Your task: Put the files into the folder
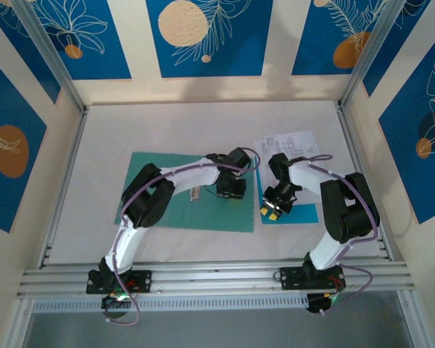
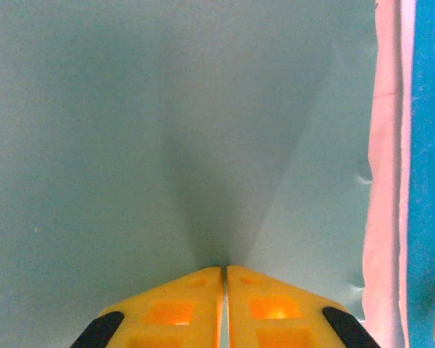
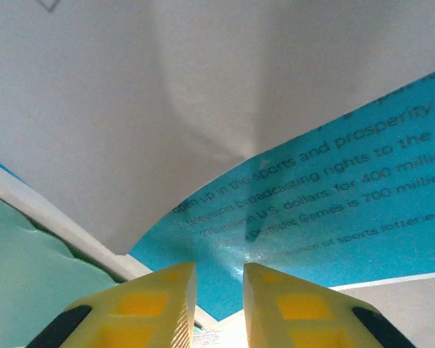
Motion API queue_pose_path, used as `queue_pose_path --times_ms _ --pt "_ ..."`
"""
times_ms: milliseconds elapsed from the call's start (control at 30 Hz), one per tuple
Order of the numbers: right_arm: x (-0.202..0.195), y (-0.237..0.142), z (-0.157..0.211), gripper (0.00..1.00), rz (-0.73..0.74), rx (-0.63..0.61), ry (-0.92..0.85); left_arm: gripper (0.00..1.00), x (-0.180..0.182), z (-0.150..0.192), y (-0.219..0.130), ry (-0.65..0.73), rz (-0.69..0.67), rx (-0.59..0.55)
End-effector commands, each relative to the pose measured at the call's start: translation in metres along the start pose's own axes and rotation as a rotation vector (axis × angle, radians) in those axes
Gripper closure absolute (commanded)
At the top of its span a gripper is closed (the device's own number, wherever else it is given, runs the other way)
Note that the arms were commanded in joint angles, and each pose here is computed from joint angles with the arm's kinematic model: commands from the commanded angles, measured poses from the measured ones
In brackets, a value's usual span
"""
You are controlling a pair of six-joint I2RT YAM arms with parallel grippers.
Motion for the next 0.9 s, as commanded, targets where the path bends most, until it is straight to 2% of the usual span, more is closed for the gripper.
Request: queue_pose_path --times_ms 0,300,433,567,767,867 --pt "0.001 0.001 -0.001 0.75 -0.017 0.021 0.006 0.90 0.008 0.019 0.025 -0.010 -0.040 0.079" --pt "0.002 -0.002 -0.003 0.75 -0.027 0.022 -0.008 0.91 0.002 0.014 0.025 0.012 -0.035 0.062" --pt "0.008 -0.023 -0.011 0.75 -0.042 -0.055 -0.030 0.90 0.001 0.005 0.008 0.036 -0.056 0.009" --pt "0.002 -0.043 -0.030 0.74 -0.053 -0.116 0.019 0.87 -0.006 -0.005 -0.007 0.047 -0.051 -0.023" --pt "-0.040 -0.053 -0.055 0.74 0.025 -0.137 0.223 0.62 -0.001 -0.023 -0.031 0.004 -0.109 -0.061" --pt "-0.060 -0.048 -0.058 0.74 0.023 -0.099 0.338 0.60 0.016 -0.034 -0.036 -0.059 -0.160 -0.063"
Point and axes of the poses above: each hand's point on the last joint's axis, 136 mm out from that joint toward the fingers, its own y axis out along the fingers, its own x axis along the line the jaws close on, z = x × y, the point moved 1 cm from there along -y, back along the fingers
